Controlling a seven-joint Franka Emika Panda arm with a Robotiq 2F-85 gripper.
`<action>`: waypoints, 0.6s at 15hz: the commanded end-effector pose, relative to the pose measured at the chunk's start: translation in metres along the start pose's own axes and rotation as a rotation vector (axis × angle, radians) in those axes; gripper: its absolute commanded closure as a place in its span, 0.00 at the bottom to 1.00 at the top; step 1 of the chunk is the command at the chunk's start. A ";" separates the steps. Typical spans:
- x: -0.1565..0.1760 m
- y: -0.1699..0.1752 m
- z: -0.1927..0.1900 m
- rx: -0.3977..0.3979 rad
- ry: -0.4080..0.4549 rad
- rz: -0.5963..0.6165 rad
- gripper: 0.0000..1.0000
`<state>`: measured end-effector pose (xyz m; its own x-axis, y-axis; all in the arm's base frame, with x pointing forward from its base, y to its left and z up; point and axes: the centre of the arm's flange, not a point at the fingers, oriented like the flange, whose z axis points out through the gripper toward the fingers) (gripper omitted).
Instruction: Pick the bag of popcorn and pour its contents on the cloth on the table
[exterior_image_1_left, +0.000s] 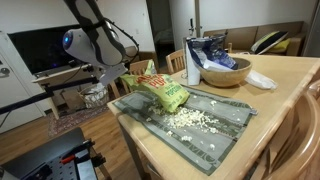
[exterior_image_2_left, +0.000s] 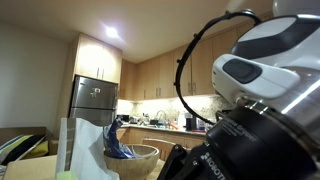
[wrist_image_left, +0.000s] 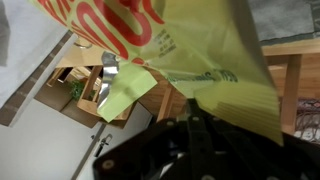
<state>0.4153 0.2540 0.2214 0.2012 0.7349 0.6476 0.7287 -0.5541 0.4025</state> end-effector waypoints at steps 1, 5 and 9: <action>-0.046 0.015 0.006 -0.036 0.048 0.169 1.00; -0.061 0.036 0.005 -0.140 0.062 0.352 1.00; -0.033 0.053 0.001 -0.167 0.037 0.401 1.00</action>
<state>0.4478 0.2012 0.2206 0.4218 0.4344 0.7959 0.4799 -0.8517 0.2105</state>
